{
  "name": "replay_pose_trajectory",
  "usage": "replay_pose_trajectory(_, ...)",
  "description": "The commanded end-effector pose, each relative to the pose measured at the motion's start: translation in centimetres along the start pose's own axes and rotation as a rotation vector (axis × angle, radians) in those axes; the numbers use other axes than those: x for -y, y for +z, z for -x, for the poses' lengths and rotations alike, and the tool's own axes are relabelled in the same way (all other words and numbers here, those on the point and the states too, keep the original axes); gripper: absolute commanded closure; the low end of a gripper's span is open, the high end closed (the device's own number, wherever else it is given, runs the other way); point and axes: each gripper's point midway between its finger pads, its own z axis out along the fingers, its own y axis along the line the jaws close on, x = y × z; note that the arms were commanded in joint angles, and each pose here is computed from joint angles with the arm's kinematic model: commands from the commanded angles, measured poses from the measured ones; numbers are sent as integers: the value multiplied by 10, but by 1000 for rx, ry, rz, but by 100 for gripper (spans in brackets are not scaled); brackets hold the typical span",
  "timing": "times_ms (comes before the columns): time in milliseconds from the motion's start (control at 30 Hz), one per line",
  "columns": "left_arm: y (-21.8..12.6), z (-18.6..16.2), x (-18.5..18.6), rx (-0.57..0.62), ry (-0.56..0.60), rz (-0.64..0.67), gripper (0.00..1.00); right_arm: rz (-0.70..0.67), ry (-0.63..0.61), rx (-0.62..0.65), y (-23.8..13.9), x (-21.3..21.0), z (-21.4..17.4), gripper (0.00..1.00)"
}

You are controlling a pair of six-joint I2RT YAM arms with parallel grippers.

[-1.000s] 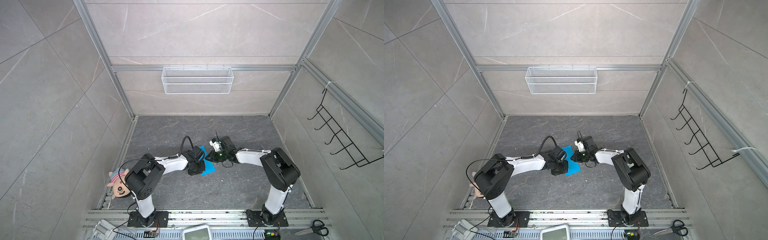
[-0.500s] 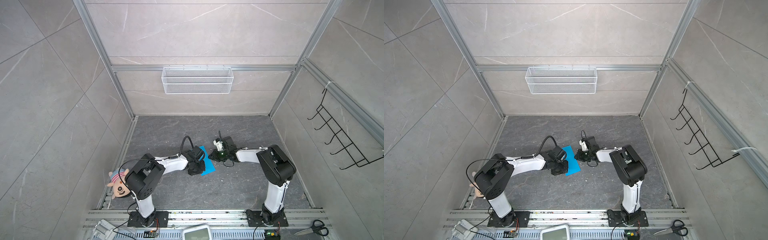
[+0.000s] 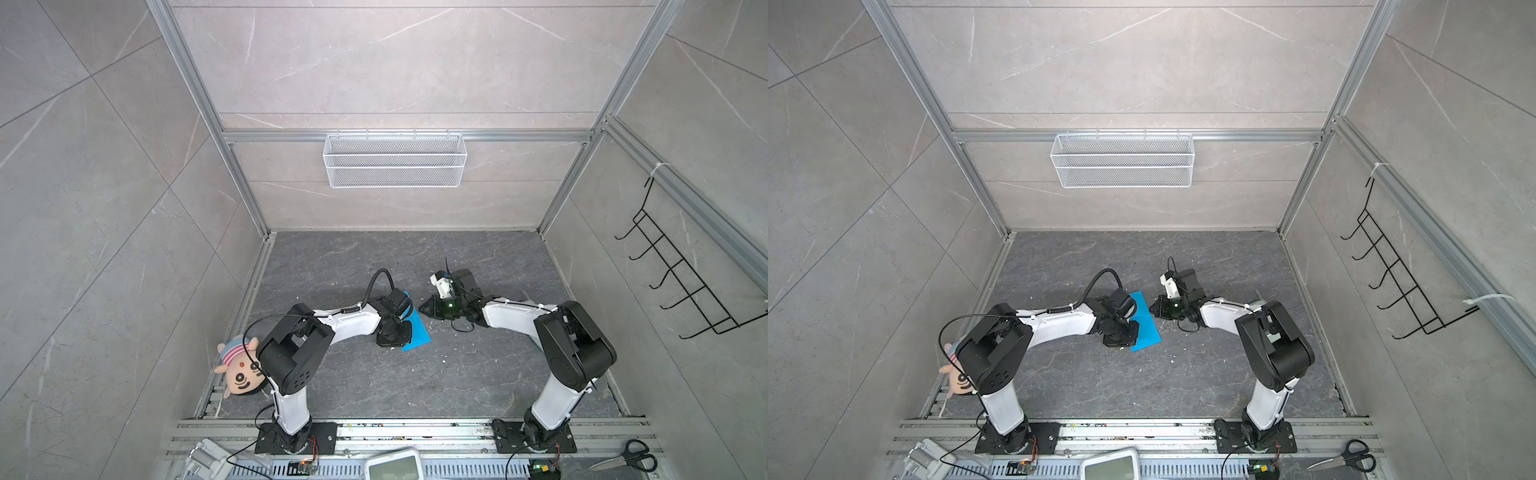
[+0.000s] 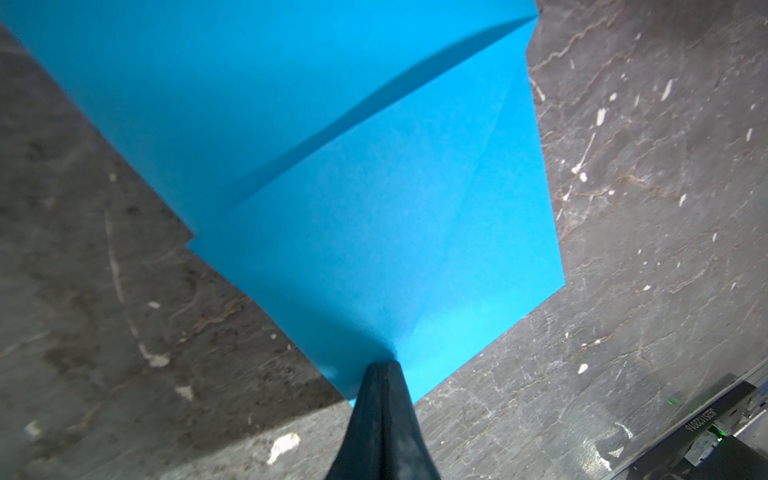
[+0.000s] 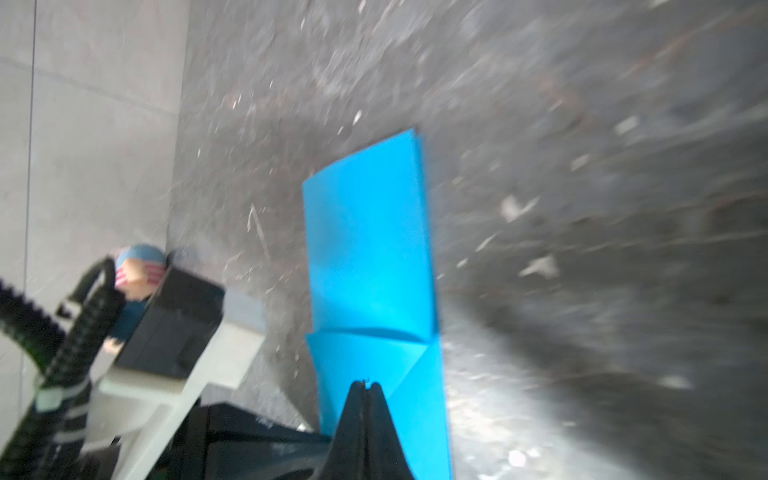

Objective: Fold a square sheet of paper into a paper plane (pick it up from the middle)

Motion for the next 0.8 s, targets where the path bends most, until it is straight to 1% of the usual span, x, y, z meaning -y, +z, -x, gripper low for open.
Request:
replay_pose_trajectory(0, 7, -16, -19, -61, 9, 81, 100, 56, 62, -84, 12, -2, -25, 94)
replay_pose_trajectory(100, 6, -16, -18, -56, -8, 73, 100, 98, 102, -101, 19, -7, -27, 94)
replay_pose_trajectory(167, 6, -15, -17, -51, -13, 64, 100, 99, 111, -111, 23, -5, -28, 94)
replay_pose_trajectory(333, 1, -12, -12, -35, -14, 53, 100, 29, 133, -144, 33, 13, -34, 94)
replay_pose_trajectory(533, -9, -2, 2, -2, -20, 0, 100, -38, 146, -156, 38, 30, -41, 95)
replay_pose_trajectory(667, -20, 9, 15, 39, -16, -37, 100, -87, 163, -161, 38, 41, -46, 94)
replay_pose_trajectory(767, -27, 21, 25, 77, -12, -61, 100, -100, 168, -164, 38, 43, -48, 95)
